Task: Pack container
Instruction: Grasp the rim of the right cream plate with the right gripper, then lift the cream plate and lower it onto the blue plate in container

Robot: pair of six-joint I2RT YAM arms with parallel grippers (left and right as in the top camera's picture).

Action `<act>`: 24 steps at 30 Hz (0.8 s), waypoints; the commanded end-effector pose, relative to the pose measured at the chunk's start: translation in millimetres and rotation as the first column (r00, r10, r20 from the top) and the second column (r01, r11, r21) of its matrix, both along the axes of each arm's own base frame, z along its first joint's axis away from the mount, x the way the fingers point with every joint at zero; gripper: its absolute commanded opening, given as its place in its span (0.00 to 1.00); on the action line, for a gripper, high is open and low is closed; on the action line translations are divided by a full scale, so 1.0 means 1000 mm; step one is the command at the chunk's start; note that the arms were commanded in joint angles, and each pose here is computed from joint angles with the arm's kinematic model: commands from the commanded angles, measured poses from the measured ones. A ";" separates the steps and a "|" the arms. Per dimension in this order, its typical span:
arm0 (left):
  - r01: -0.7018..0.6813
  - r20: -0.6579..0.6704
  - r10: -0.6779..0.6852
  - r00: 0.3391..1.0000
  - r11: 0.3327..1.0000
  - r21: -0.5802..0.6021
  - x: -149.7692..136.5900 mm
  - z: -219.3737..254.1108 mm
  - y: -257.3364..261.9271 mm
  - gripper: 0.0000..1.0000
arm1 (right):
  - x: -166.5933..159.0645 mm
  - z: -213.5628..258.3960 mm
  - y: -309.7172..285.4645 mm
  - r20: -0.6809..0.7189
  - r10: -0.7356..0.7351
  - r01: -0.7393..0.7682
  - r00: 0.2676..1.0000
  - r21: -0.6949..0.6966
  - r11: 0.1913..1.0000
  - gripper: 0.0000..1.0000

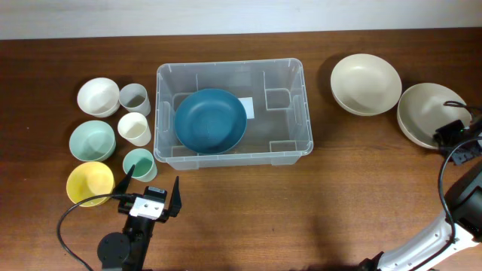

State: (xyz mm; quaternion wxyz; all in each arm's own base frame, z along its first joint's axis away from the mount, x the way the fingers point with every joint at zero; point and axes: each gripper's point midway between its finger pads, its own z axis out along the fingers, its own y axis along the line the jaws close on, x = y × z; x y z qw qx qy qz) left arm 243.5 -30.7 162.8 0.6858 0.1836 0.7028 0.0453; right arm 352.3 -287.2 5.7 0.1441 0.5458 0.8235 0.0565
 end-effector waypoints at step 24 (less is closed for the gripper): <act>0.004 -0.002 -0.004 1.000 1.000 -0.003 0.000 -0.001 0.000 1.00 | -0.016 0.100 -0.052 0.308 -0.161 0.106 0.937 0.190 0.976 0.04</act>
